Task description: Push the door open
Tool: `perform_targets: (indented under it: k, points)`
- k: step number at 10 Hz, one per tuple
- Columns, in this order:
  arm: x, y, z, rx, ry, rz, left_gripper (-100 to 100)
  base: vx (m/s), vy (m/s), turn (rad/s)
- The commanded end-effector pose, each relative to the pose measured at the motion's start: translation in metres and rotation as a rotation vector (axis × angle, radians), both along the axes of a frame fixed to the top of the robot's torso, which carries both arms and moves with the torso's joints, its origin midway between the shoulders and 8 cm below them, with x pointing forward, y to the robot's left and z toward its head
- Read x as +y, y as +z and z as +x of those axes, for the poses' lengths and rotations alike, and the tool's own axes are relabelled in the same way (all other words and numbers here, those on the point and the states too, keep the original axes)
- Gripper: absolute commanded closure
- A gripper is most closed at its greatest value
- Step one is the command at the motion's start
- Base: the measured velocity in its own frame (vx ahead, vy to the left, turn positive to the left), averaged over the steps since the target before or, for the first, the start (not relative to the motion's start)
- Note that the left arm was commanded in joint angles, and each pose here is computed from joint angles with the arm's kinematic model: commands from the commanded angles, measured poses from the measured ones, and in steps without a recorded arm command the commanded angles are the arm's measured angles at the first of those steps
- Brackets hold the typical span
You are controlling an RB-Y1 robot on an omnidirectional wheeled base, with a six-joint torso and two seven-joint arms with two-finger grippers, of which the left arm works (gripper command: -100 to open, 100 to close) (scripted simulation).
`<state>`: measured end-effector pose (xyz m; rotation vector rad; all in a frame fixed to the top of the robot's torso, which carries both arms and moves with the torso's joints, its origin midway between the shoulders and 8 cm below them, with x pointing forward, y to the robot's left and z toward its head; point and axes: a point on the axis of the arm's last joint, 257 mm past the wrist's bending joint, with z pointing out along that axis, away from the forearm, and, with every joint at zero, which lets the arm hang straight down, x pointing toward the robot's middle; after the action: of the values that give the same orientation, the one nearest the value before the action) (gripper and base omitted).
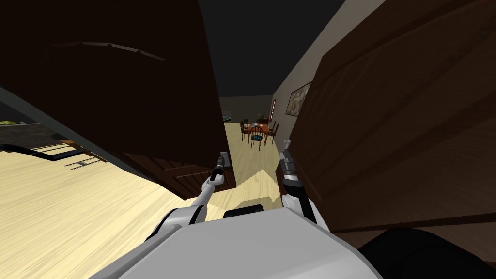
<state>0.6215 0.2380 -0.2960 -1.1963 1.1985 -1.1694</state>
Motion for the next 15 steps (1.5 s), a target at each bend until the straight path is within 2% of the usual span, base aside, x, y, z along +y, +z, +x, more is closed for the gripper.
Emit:
perform_targets:
  k: [1,2,5,6,9,12,14,15]
  points:
    - [0.024,0.008,0.003,-0.018,0.039,0.014,100,0.183,-0.087,0.097]
    - [0.025,0.005,0.002,-0.011,0.039,0.014,100,0.104,-0.058,0.017]
    - [0.042,0.011,0.002,-0.022,0.087,0.019,100,0.187,-0.057,0.130]
    - [0.033,0.008,0.001,-0.013,0.072,0.012,-100,-0.027,-0.062,0.032]
    - [0.026,0.006,0.001,-0.008,0.065,0.003,-100,-0.193,-0.040,0.001]
    - [0.011,0.002,0.000,0.001,0.050,-0.019,-100,-0.227,-0.063,0.014]
    - [0.012,0.002,0.001,-0.001,0.051,-0.017,-100,-0.131,-0.026,-0.001]
    - [0.019,0.002,0.000,-0.004,0.058,-0.011,-100,0.105,-0.002,-0.032]
